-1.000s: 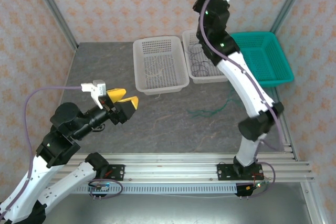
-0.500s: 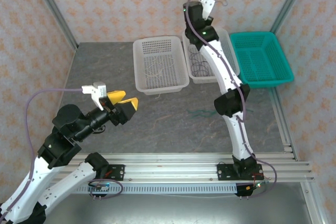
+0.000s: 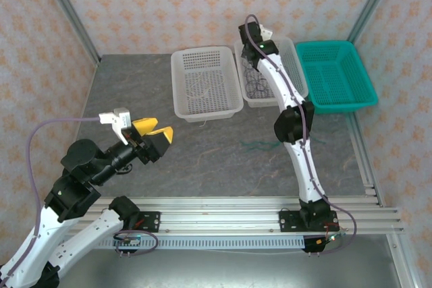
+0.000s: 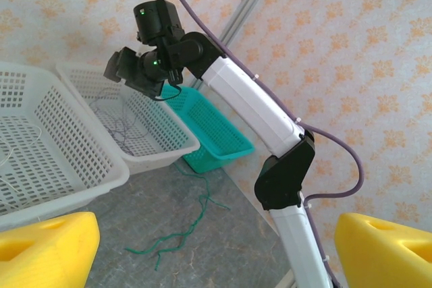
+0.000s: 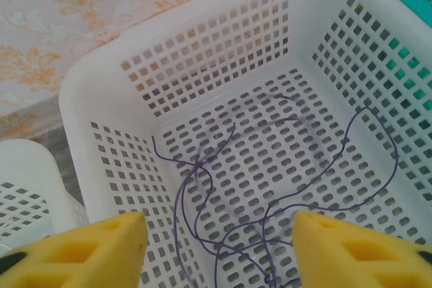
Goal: Untangle the cables
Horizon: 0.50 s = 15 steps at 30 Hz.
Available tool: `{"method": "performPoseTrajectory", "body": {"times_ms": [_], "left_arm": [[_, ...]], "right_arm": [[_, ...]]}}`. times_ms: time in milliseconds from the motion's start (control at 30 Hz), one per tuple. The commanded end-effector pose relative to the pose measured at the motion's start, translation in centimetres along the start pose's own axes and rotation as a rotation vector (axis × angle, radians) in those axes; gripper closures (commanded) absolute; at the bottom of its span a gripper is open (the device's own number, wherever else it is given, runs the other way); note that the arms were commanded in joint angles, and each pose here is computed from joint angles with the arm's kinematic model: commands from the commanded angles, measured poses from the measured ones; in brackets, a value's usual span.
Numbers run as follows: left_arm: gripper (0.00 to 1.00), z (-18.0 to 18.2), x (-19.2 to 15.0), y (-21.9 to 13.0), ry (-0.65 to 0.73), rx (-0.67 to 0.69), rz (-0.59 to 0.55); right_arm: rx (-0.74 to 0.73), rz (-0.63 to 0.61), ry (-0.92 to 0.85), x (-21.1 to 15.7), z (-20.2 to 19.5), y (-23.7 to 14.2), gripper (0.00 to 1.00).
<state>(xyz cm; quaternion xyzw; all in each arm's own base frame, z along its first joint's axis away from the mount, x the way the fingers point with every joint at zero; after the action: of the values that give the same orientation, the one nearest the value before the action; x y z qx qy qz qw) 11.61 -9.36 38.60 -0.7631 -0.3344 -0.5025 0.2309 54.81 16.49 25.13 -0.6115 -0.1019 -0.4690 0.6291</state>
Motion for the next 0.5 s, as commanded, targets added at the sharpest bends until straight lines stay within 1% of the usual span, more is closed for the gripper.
{"method": "performPoseTrajectory", "body": {"times_ms": [0, 167, 267, 367, 400, 467], "left_arm": [[0.09, 0.0, 0.0, 0.0, -0.010, 0.009, -0.003], [0.09, 0.1, -0.3, 0.8, -0.009, 0.002, 0.031], [0.09, 0.5, -1.3, 2.0, -0.030, 0.005, 0.091], [0.09, 0.8, -2.4, 3.5, -0.069, -0.003, 0.140], [0.09, 0.7, -2.8, 3.9, -0.082, -0.012, 0.149], [0.09, 0.6, -3.5, 4.6, -0.082, -0.019, 0.167]], "right_arm": [[0.030, 0.026, -0.035, 1.2, -0.4, -2.6, 0.33], [0.058, 0.057, -0.101, 2.1, -0.9, -6.1, 0.32], [0.080, 0.099, -0.172, 1.7, -1.0, -8.9, 0.29], [0.102, 0.109, -0.282, 0.8, -1.5, -12.0, 0.26], [0.120, 0.107, -0.315, 0.4, -2.2, -13.1, 0.19], [0.170, 0.093, -0.319, 0.0, -4.1, -15.4, 0.06]]}}
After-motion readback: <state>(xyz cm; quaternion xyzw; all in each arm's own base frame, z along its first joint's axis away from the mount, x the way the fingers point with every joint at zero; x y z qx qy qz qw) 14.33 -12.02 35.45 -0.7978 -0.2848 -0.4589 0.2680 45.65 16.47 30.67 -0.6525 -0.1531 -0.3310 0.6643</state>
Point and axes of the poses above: each hand's point on the last joint's axis, 136 mm out from that joint toward the fingers, its own y axis out along the fingers, its own z axis along the line the jaws close on, x = y × z, the point moved 8 cm from there along -y, back along the fingers, and after that the axes turned 10 degrees about y, right-handed, at the moved point
